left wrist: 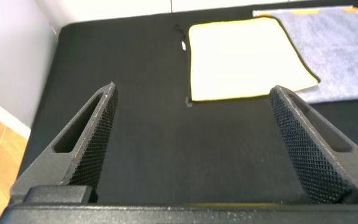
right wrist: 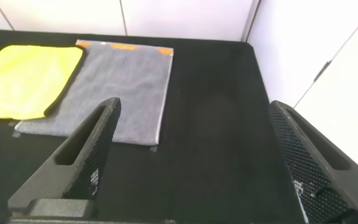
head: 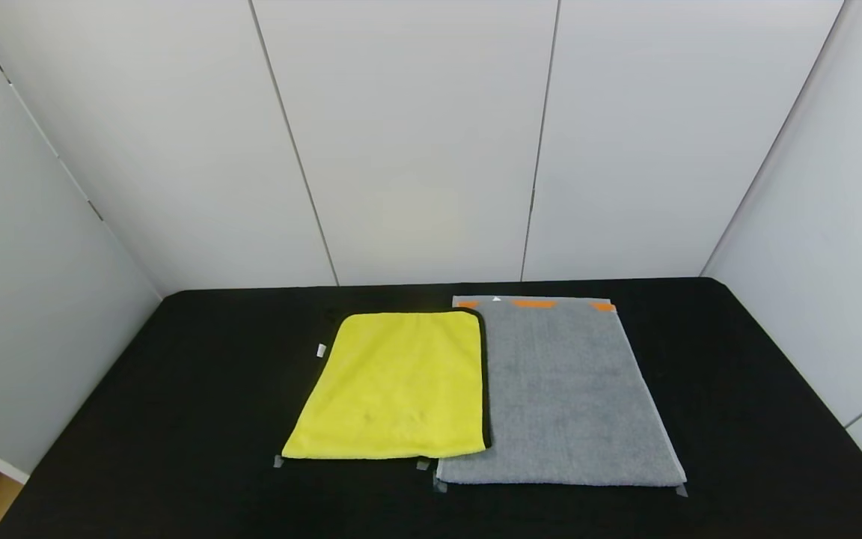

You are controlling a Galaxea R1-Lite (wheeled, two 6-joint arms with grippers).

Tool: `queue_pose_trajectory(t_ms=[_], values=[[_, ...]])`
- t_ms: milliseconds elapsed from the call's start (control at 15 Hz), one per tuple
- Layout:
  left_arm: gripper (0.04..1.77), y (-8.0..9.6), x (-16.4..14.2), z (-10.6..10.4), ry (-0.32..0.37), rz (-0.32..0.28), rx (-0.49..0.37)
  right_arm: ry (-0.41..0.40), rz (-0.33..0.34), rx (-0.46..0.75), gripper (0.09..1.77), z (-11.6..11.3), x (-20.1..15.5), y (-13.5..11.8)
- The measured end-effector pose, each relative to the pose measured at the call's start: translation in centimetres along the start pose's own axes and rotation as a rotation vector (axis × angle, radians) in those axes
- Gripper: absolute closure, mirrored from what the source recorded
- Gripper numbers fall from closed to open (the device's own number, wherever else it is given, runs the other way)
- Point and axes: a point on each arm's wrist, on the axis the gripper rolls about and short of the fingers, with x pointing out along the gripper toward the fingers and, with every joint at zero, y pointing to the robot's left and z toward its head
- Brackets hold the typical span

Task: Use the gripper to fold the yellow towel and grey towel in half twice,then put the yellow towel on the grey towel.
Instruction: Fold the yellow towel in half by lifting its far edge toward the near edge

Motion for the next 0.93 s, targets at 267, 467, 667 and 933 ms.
queue_pose_trajectory(t_ms=[267,467,667,933], values=[[0.09,0.0,0.0,0.1,0.001,-0.001,0.0,0.001,0.0,0.0,0.15,0.1,0.0,0.0],[0.09,0.0,0.0,0.1,0.001,-0.001,0.0,0.001,0.0,0.0,0.15,0.1,0.0,0.0],[0.09,0.1,0.9,2.0,0.038,-0.002,0.006,0.049,0.017,0.0,0.15,1.5,1.4,0.0],[0.09,0.3,4.0,5.9,0.168,-0.078,0.128,0.144,0.091,-0.029,0.15,5.5,5.7,0.0]])
